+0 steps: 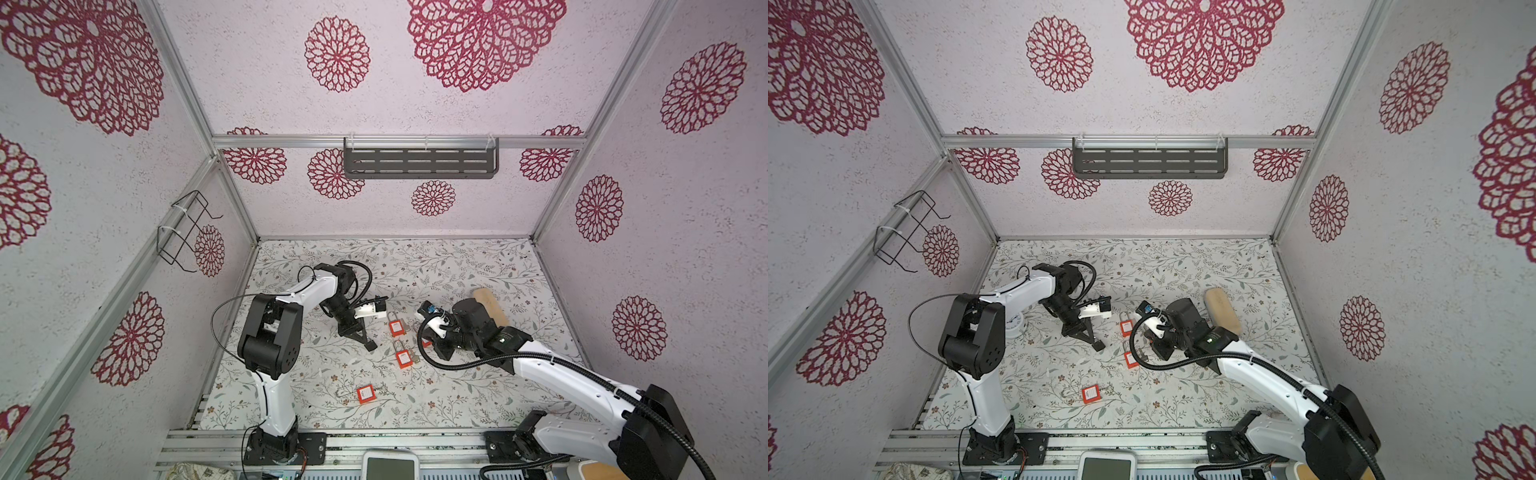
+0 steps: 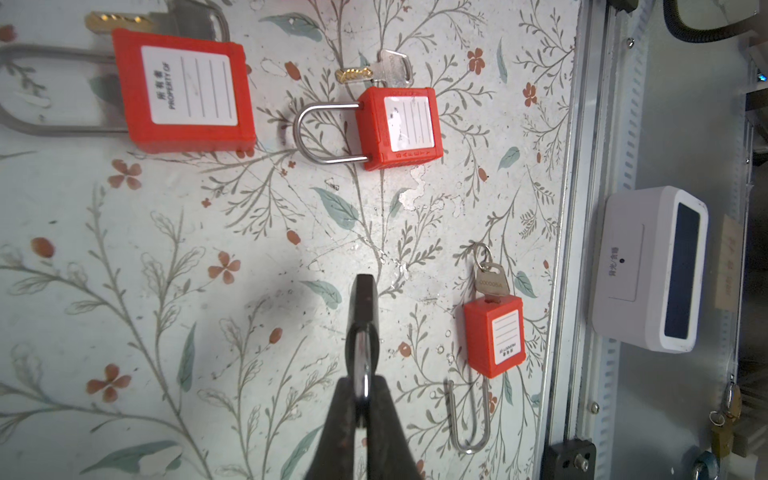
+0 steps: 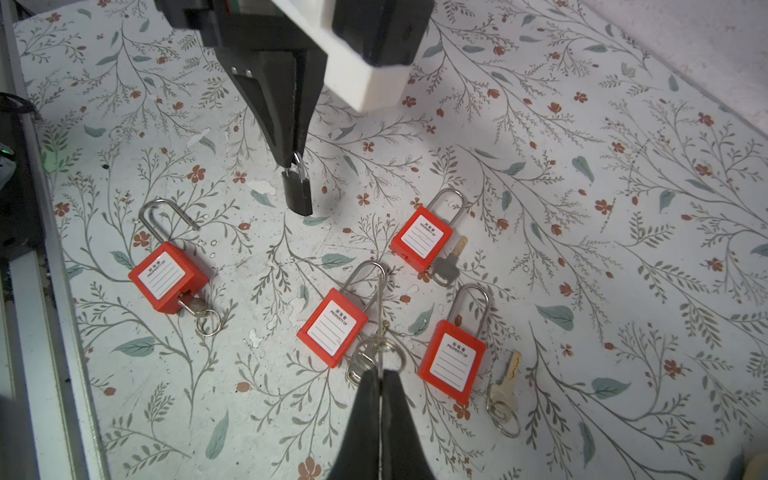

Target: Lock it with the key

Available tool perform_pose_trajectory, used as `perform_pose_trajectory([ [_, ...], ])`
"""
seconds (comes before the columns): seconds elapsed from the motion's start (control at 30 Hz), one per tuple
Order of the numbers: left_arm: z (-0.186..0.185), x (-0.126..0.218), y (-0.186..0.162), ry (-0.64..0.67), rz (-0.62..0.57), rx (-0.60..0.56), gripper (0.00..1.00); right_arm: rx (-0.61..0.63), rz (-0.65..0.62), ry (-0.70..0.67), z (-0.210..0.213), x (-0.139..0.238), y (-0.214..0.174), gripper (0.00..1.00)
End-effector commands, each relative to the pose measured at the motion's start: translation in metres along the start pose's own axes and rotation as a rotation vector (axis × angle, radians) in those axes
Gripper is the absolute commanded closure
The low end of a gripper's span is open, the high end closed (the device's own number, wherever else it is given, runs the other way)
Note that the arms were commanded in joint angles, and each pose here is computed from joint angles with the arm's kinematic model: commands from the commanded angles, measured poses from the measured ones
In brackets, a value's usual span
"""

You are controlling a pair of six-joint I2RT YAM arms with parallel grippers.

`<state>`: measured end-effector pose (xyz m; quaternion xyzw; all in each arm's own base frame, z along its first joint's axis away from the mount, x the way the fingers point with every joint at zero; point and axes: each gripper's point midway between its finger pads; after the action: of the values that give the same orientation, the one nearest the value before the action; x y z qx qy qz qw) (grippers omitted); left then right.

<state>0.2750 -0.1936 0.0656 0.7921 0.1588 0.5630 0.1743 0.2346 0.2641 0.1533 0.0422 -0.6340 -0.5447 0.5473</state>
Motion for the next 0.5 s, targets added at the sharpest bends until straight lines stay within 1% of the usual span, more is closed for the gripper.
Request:
perform_pose_trajectory([
  [0.0,0.008,-0.003,-0.003,-0.017,0.038,0.013,1.00,-0.016,-0.022,0.006,0.004,-0.002,0.009,1.00],
  [0.13,0.013,-0.005,-0.015,-0.028,0.109,0.043,1.00,-0.024,-0.007,0.010,0.005,-0.006,0.005,1.00],
  [0.47,0.019,-0.006,-0.024,-0.009,0.169,0.073,1.00,-0.031,0.010,0.021,0.006,-0.013,0.001,1.00],
])
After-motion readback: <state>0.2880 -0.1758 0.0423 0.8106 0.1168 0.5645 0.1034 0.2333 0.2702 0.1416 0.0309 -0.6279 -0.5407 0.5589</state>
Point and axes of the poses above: each gripper's point midway between its finger pads, its own x axis back along the fingers, its own z axis along the line the jaws close on, y = z × x, and after that the axes turned 15 degrees about -x, right-handed
